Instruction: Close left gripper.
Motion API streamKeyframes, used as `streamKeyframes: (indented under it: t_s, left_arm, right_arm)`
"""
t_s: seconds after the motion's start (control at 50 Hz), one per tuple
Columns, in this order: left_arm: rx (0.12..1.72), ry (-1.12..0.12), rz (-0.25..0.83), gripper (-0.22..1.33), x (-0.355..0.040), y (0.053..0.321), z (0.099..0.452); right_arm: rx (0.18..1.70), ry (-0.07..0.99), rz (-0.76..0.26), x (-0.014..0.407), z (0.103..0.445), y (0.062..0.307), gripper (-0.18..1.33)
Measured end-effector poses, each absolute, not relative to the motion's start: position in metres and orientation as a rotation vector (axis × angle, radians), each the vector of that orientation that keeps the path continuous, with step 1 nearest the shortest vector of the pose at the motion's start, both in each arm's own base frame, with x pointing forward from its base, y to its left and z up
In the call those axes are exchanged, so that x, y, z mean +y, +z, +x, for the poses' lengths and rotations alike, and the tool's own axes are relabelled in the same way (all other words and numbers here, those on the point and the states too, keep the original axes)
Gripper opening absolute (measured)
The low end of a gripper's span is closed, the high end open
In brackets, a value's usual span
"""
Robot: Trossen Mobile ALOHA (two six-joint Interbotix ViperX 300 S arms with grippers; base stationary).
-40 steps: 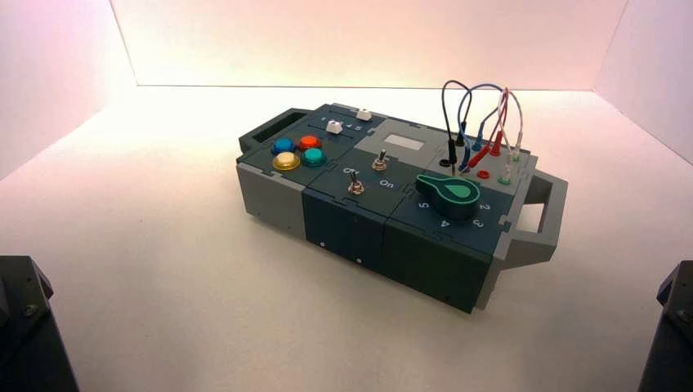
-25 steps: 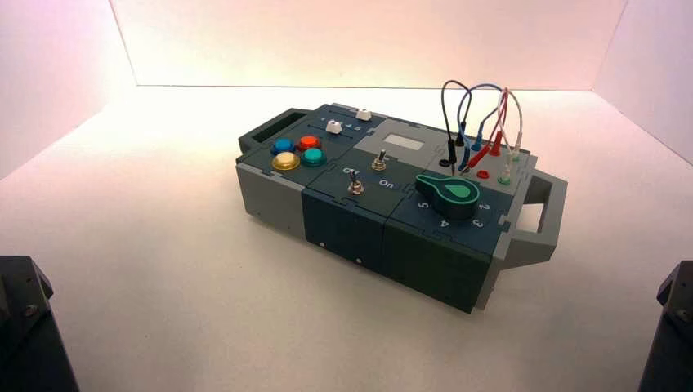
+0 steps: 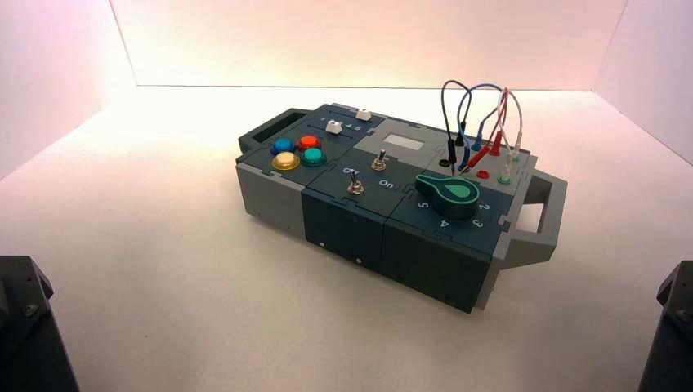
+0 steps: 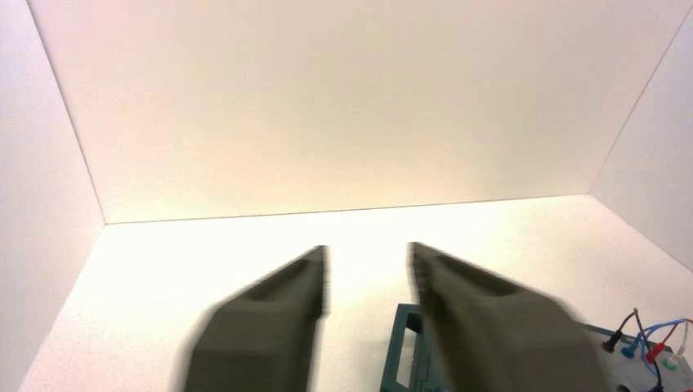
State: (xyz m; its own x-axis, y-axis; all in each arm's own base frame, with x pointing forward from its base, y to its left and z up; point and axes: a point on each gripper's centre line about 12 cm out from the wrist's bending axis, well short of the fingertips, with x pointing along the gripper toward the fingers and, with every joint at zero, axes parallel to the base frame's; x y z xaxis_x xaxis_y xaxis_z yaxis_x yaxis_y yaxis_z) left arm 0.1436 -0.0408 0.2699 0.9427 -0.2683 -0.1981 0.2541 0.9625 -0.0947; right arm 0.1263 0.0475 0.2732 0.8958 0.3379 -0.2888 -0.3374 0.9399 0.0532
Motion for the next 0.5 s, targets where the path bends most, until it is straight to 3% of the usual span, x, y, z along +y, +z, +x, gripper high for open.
streamKeyframes:
  t_s: [0.08, 0.1, 0.14, 0.5]
  left_arm:
    - [0.23, -0.266, -0.066, 0.37, -0.0408, 0.2677, 0.1434]
    - [0.237, -0.266, -0.064, 0.08, -0.0408, 0.2673, 0.1432]
    - [0.249, -0.264, -0.061, -0.17, -0.0405, 0.2654, 0.143]
    - [0.26, -0.264, -0.049, -0.17, -0.0403, 0.2654, 0.1426]
  right_arm:
    - [0.301, 0.351, 0.001, 0.0478, 0.1265, 0.273, 1.33]
    - [0.303, 0.351, 0.001, 0.0478, 0.1265, 0.2724, 1.33]
    - [0.304, 0.349, 0.002, 0.0476, 0.1265, 0.2722, 1.33]
    - [0.312, 0.351, 0.001, 0.0483, 0.1277, 0.2711, 1.33]
